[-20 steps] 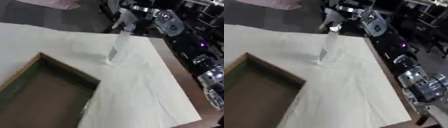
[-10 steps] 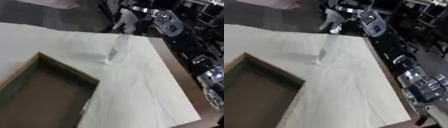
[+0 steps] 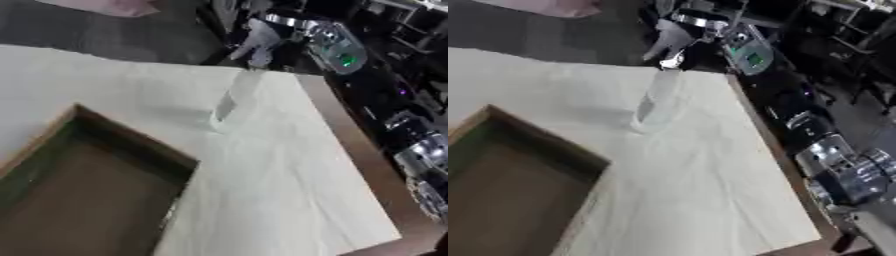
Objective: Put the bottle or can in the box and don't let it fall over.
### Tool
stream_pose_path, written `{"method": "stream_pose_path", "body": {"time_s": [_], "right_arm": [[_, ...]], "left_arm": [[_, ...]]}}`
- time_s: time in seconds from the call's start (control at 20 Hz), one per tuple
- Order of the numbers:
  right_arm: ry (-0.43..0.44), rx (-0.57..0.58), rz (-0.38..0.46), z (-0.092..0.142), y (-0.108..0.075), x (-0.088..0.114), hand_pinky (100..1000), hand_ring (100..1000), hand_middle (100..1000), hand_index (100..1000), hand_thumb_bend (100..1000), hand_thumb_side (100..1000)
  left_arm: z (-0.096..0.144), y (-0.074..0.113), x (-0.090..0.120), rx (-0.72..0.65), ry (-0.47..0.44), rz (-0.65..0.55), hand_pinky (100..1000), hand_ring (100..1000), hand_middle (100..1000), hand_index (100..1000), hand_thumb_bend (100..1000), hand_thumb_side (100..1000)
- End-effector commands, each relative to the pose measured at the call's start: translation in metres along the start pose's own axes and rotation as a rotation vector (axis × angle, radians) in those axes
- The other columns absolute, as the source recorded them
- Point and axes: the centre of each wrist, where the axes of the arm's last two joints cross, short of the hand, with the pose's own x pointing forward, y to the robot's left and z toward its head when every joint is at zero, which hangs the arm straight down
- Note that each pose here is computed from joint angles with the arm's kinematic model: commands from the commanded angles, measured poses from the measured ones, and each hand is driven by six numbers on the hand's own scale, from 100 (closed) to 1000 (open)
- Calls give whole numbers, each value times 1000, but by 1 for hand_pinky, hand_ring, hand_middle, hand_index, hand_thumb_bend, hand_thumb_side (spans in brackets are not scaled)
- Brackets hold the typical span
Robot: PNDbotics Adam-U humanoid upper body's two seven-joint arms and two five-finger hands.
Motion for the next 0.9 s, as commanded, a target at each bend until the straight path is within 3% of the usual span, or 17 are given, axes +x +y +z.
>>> {"method": "stream_pose_path", "body": {"time_s": [0.05,0.4,0.9], "right_arm": [[-69,42,104,12,-21,9,100,802,217,357,192,185],[-87,23,104,11,-20,10,100,738,141,267,143,213],[-109,23,120,13,-25,14,100,722,130,240,134,235]], "left_arm": [[-4,0,7,-14,-21,-8,583,750,645,891,121,774],[-4,0,7,-15,-19,-3,583,749,640,888,121,773],[-1,0,6,-7,-5,7,582,749,635,883,122,769]]}}
